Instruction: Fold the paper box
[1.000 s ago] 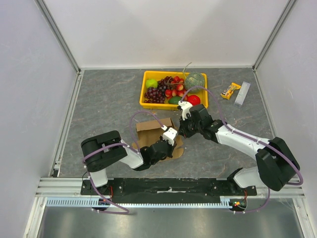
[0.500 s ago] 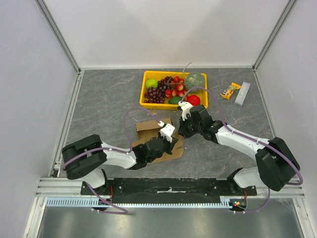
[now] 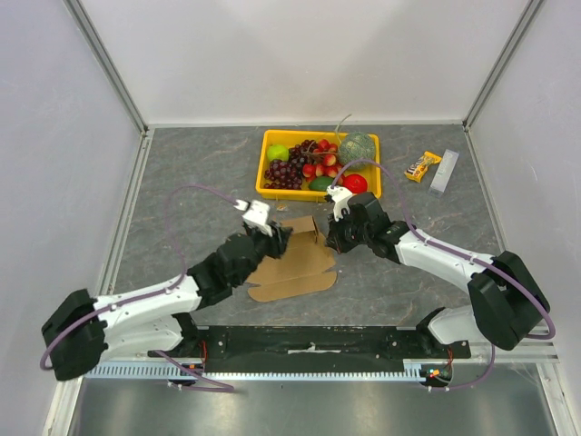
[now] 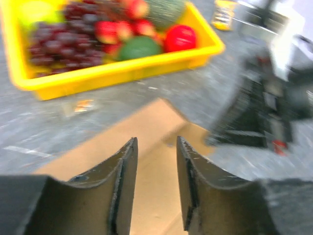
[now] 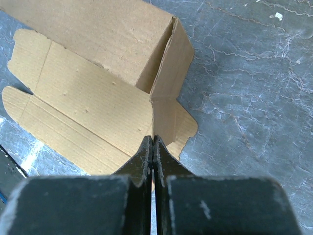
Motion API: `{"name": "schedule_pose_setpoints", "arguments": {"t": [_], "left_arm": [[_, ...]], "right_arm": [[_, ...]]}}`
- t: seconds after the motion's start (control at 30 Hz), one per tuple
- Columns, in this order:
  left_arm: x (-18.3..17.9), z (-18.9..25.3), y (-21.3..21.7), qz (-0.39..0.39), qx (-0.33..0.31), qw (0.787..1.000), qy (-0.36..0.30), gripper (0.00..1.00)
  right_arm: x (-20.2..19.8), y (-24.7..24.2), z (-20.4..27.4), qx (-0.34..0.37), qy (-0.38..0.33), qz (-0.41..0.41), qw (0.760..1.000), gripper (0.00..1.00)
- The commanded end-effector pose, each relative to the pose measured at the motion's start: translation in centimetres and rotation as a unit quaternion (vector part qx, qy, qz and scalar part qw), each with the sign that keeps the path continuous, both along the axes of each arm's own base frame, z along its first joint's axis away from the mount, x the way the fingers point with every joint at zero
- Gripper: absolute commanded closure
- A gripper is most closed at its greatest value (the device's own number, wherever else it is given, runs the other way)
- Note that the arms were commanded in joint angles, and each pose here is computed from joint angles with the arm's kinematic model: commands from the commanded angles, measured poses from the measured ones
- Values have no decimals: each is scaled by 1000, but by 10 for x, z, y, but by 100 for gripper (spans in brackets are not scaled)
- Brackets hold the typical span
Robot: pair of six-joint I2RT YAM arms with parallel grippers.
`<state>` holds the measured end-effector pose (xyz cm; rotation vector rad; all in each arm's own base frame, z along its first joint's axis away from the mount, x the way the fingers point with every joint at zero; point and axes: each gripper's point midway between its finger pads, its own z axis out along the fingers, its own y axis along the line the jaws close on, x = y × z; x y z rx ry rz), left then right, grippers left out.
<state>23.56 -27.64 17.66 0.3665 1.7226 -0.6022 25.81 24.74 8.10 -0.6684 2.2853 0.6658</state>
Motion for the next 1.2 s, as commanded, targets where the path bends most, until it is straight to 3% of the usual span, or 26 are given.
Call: {"name": "schedule_pose_setpoints", "arguments": {"t": [0.0, 0.17, 0.43, 0.97, 1.17], "left_arm": [[37, -16, 74, 129, -1, 990, 53, 50], [59, -31, 110, 195, 5, 976, 100, 36], [62, -66, 112, 211, 29, 965, 153, 22], [57, -69, 104, 196, -11, 968, 157, 25], [67, -58, 115, 240, -29, 959, 146, 23]], "right_arm": [[-7, -7, -14, -22, 9, 4, 1000, 100], [-9, -7, -15, -22, 10, 4, 1000, 100], [-10, -7, -14, -20, 9, 6, 1000, 100], [-12, 9, -1, 23, 16, 12, 1000, 100], [-11, 9, 0, 22, 16, 12, 1000, 100]]}}
